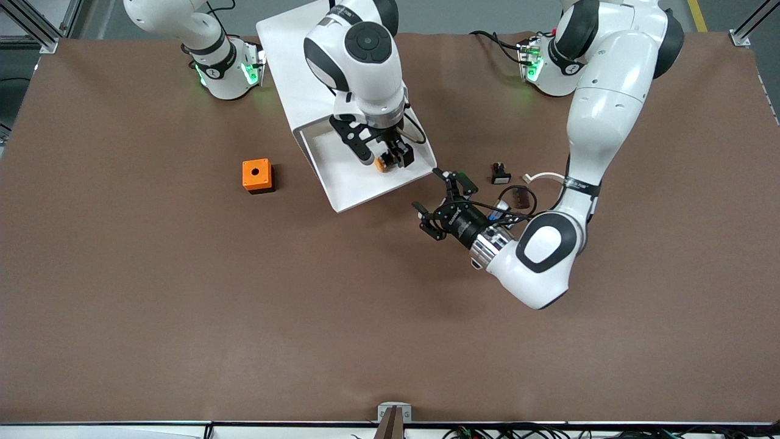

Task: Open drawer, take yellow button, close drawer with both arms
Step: 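Grasp the yellow push button inside the drawer with the right gripper, then lift the yellow button out and carry it away with the right gripper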

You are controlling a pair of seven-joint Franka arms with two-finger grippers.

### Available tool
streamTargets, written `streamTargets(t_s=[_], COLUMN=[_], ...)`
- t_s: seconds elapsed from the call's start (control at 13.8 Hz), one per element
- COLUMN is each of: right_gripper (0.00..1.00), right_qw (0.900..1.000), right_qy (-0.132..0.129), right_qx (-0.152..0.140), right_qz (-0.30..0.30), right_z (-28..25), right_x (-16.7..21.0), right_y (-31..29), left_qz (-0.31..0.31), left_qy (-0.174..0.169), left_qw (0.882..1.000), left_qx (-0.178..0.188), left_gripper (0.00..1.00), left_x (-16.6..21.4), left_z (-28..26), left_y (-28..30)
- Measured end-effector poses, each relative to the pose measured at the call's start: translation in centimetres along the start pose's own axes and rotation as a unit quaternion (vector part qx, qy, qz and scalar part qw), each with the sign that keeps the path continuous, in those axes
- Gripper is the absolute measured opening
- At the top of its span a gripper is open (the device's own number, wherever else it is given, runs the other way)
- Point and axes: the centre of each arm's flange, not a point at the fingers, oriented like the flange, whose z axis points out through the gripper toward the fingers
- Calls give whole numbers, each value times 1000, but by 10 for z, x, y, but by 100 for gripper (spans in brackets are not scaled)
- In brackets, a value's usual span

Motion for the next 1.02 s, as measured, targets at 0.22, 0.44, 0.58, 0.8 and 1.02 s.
streamTargets(t_s=[0.22,0.44,0.58,0.8,1.02], right_gripper=[40,33,33,33,33], right_qw=[1000,1000,1000,999,993], right_qy=[-1,-1,1,5,1], right_qx=[2,8,8,-20,-42], right_qz=[-6,-3,1,-40,-113], right_z=[9,7,-2,-40,-72], right_x=[-14,-12,3,52,137], right_y=[1,-3,-10,-21,-24], left_qz=[118,191,216,241,265], left_qy=[72,154,206,290,373], left_qw=[990,968,950,917,874], left_qx=[-29,-61,-90,-131,-161], left_gripper=[100,100,100,100,100], left_x=[-24,-42,-57,-86,-114], left_z=[-24,-41,-43,-26,-3], left_y=[-23,-43,-46,-43,-42])
